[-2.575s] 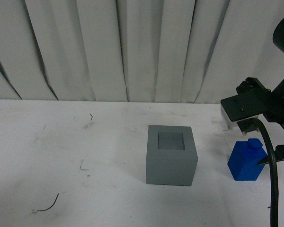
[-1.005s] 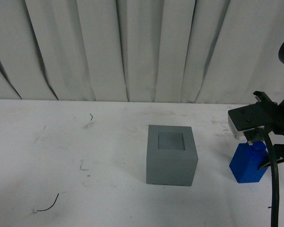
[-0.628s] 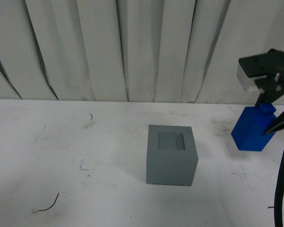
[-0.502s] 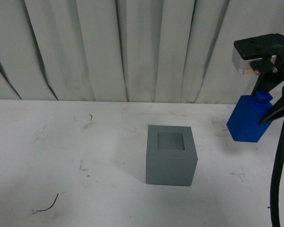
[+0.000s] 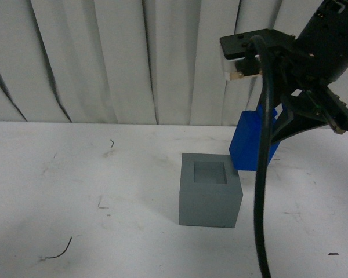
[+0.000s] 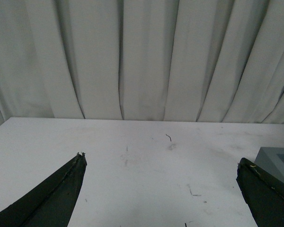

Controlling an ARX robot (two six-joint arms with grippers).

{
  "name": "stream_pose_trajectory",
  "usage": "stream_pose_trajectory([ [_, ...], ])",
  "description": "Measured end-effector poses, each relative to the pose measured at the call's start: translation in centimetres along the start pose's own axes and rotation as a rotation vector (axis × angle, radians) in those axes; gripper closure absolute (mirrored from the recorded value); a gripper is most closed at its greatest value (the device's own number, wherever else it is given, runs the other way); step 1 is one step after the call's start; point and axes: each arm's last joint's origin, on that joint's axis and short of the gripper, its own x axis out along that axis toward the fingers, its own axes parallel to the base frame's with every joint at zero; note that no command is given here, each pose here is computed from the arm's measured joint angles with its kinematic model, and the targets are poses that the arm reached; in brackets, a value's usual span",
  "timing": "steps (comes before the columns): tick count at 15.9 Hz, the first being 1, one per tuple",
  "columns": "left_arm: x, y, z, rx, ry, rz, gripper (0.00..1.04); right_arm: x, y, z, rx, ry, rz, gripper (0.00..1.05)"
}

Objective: Insert blue part into gray base

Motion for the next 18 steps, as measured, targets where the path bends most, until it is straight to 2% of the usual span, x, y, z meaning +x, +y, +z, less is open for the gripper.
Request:
stream_pose_trajectory([
  [4,0.0,0.0,0.0,0.0,0.0,0.0,0.07,2.8,0.1,3.7,0.01,-0.008,0.052,0.59],
  [6,0.0,0.0,0.0,0.0,0.0,0.0,0.07,3.1,-0.1,4.4,0.031,-0.008,0.051,0.59],
  [18,0.0,0.0,0.0,0.0,0.0,0.0,0.07,4.6,-0.8,3.5,0.091,0.054,0.025,0.59],
])
